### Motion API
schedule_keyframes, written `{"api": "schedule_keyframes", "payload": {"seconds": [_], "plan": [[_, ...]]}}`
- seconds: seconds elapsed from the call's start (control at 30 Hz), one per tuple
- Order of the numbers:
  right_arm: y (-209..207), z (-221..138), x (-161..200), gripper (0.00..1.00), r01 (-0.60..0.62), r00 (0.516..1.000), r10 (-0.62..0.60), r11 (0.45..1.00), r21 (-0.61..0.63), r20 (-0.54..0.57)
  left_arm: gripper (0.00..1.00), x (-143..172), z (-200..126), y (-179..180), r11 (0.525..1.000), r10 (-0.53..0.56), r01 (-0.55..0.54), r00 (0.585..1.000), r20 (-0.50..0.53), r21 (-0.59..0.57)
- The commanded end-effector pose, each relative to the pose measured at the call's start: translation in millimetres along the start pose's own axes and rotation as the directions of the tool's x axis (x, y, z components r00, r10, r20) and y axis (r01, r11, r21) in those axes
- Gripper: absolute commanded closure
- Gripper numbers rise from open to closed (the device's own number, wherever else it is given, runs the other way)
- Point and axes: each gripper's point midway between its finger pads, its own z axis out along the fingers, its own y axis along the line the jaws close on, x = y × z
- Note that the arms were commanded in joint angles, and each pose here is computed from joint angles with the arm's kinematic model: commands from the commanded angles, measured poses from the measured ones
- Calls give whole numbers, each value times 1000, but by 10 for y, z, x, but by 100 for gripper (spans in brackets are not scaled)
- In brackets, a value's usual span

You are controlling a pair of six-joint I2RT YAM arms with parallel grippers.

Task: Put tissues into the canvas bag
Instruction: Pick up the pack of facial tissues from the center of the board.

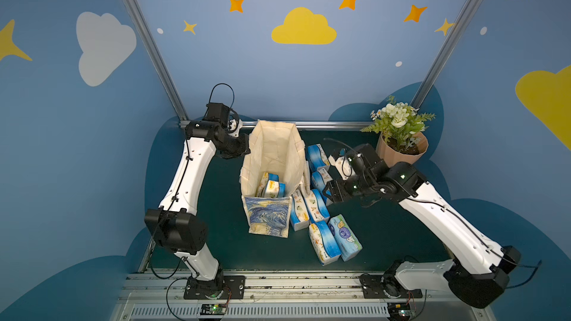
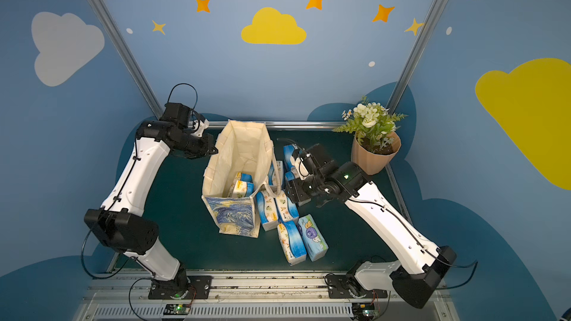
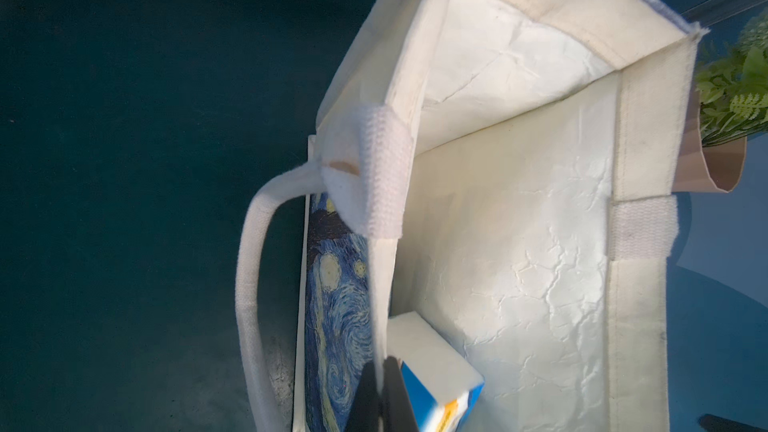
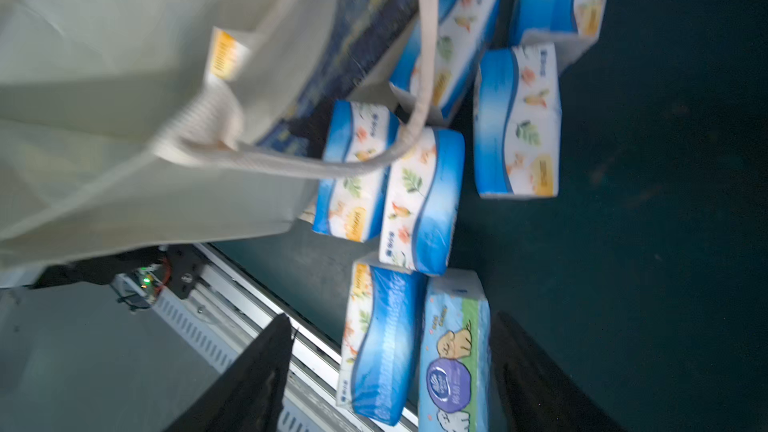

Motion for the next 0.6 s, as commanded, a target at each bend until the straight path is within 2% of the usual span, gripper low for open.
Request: {"api": "schedule_keyframes", "payload": {"seconds": [0.0, 0.2, 0.33, 0.57], "plan": [[-222, 141, 617, 24, -36, 989, 48, 996, 85, -141, 96, 4, -57, -9, 1000, 20, -20, 1000, 11, -5], [-368, 258, 1119, 23, -117, 980, 132, 987, 106, -150, 96, -3, -48, -12, 1000, 14, -14, 1000, 19, 1], [-380, 335, 1240, 22, -141, 975, 155, 985, 96, -162, 96, -6, -8, -19, 1000, 6, -6, 1000, 10, 10], [-328, 611, 1409, 22, -139, 951, 156, 987, 81, -266, 96, 2, 6, -14, 1000, 0, 0, 1000, 8, 11]]}}
